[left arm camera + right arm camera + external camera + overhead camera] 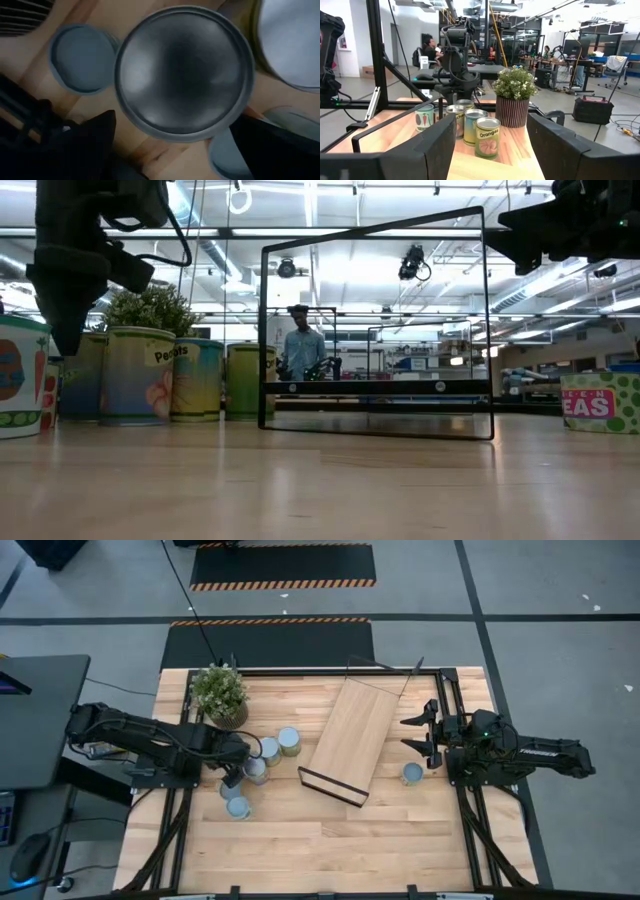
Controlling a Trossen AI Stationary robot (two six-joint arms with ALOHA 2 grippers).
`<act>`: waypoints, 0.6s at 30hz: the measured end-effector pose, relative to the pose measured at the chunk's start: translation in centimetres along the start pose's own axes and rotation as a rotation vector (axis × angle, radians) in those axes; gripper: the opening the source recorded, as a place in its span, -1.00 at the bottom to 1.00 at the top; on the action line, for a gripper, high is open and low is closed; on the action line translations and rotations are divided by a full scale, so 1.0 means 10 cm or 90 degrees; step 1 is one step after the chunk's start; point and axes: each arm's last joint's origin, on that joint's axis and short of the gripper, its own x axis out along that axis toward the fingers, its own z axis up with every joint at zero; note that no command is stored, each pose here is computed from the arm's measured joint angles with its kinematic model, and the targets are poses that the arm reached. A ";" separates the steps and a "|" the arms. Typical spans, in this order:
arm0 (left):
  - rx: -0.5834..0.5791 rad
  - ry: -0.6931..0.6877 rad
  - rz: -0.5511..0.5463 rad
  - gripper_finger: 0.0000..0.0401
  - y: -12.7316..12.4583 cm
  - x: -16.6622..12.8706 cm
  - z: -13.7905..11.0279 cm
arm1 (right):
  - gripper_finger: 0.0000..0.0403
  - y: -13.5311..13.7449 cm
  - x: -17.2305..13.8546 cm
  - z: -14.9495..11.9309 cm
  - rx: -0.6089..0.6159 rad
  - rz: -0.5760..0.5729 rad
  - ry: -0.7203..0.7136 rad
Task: Pick and place cans onto a shelf
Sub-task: Put the canned peas on the shelf
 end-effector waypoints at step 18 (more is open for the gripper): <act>0.011 -0.057 -0.018 0.93 -0.05 0.00 0.07 | 0.24 0.00 0.00 0.00 0.005 0.003 0.000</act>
